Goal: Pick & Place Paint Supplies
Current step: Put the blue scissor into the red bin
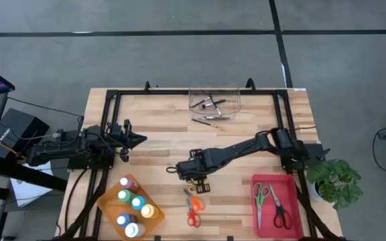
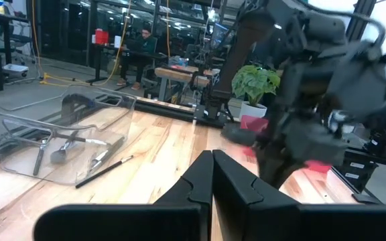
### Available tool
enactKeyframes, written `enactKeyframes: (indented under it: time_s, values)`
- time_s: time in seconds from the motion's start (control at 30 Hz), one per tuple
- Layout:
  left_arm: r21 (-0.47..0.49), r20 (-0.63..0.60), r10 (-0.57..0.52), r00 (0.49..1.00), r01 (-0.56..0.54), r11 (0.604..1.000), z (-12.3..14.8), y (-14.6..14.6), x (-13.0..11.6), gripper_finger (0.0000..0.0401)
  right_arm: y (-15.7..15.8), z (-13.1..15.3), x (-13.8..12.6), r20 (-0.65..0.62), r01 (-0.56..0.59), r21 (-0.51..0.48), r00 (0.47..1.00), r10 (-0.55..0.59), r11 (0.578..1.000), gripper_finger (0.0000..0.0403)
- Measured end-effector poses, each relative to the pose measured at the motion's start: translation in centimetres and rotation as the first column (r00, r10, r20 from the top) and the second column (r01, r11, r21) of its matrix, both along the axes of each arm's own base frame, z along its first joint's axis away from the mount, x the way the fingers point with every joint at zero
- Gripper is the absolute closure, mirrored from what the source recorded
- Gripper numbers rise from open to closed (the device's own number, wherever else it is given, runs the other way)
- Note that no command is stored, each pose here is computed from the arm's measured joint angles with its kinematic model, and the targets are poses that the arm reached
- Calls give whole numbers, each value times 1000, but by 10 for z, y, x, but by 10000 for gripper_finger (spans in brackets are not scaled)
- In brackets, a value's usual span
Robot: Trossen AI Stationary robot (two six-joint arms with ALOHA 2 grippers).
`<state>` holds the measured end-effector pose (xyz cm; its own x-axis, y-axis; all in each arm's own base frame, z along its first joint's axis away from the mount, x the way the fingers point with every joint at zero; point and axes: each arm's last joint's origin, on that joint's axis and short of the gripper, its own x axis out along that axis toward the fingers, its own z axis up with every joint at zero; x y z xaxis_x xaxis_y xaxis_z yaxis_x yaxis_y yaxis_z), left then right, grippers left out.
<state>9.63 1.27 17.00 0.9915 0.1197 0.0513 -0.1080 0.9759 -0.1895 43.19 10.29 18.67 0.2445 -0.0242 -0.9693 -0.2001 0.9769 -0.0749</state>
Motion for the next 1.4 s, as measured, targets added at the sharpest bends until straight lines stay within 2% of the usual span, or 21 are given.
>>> enactKeyframes:
  time_s: [0.3, 0.43, 0.67, 0.9, 1.03, 1.4]
  values:
    - [0, 0, 0, 1000, 0, 1000, 0, 0, 0, 401, 6, 61, -21, 135, -3, -12, 991, 5, 1000, 398]
    - [0, 0, 0, 1000, 0, 1000, 0, 0, 0, 401, 5, 88, -33, 191, 25, 15, 981, -28, 1000, 398]
    - [0, 0, 0, 1000, 0, 1000, 0, 0, 0, 401, 10, 116, -52, 232, 41, 44, 971, -51, 998, 401]
    - [0, 0, 0, 1000, 0, 1000, 0, 0, 0, 401, 25, 127, -66, 237, 22, 62, 971, -36, 998, 398]
    - [0, 0, 0, 1000, 0, 1000, 0, 0, 0, 401, 28, 126, -72, 208, 47, 17, 977, -50, 999, 399]
    - [0, 0, 0, 1000, 0, 1000, 0, 0, 0, 401, 27, 121, -71, 182, 61, 10, 981, -62, 998, 401]
